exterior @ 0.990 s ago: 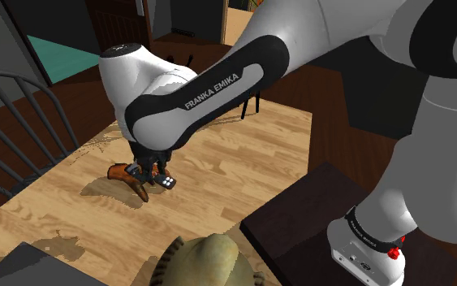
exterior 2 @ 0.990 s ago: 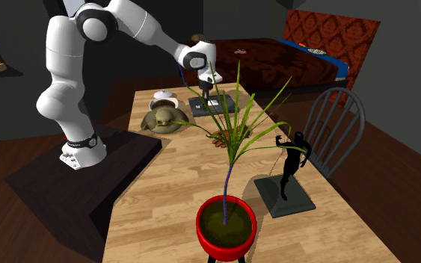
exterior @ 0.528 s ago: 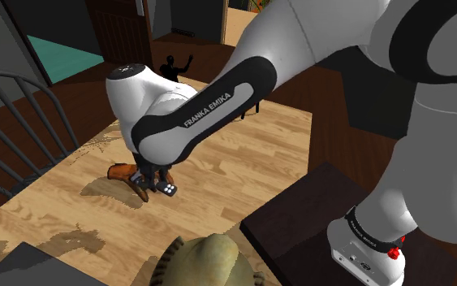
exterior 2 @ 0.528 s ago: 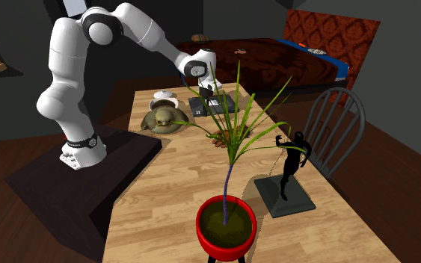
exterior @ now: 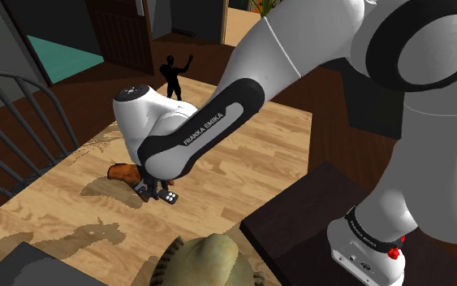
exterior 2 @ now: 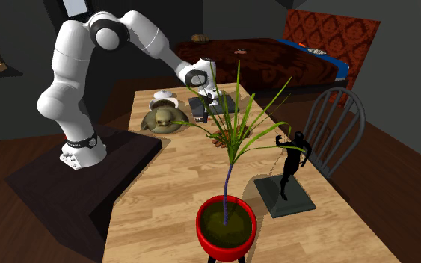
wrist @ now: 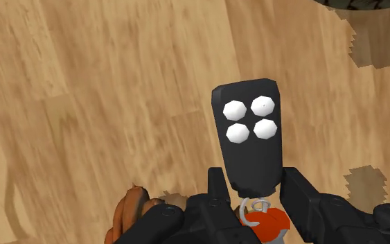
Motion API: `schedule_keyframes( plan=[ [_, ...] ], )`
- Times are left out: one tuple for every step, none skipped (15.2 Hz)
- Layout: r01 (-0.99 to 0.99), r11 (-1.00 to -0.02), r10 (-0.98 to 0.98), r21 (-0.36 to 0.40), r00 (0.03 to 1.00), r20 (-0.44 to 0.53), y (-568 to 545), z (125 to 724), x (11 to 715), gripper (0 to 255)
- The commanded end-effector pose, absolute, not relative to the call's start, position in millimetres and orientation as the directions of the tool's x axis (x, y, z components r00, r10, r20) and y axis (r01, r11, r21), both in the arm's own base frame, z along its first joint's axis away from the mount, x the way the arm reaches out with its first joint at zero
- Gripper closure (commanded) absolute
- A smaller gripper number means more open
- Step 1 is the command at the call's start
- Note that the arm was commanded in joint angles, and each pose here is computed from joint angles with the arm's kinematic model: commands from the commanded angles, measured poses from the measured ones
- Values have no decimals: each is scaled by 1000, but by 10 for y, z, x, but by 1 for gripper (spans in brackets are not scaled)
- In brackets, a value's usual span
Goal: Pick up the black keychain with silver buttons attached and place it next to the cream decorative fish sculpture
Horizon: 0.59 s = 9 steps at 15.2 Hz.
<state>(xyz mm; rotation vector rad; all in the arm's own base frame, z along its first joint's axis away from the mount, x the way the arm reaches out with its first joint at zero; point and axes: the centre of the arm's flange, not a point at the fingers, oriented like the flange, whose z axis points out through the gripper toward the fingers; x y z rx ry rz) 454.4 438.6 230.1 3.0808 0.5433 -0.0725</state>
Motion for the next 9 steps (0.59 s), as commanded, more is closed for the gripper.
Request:
schedule_keyframes(
  plan=[
    [342, -940, 342, 4, 939, -48, 4391, 2197, 4543, 255],
    [342, -940, 342, 4, 939, -48, 4391, 2144, 4543, 255],
    [342, -940, 342, 4, 939, -48, 4391, 2091, 4543, 255],
    [342, -940, 342, 4, 939, -48, 4391, 2038, 4543, 255],
    [342, -940, 342, 4, 939, -48, 4391, 1985, 4543, 255],
    [342, -940, 342, 4, 939, -48, 4391, 1933, 4543, 255],
    [342, -940, 342, 4, 939, -48, 4391, 1880, 4543, 255],
    [342, -940, 342, 4, 939, -48, 4391, 1827, 4543, 255],
    [342, -940, 342, 4, 939, -48, 4391, 1774, 4543, 255]
  ],
)
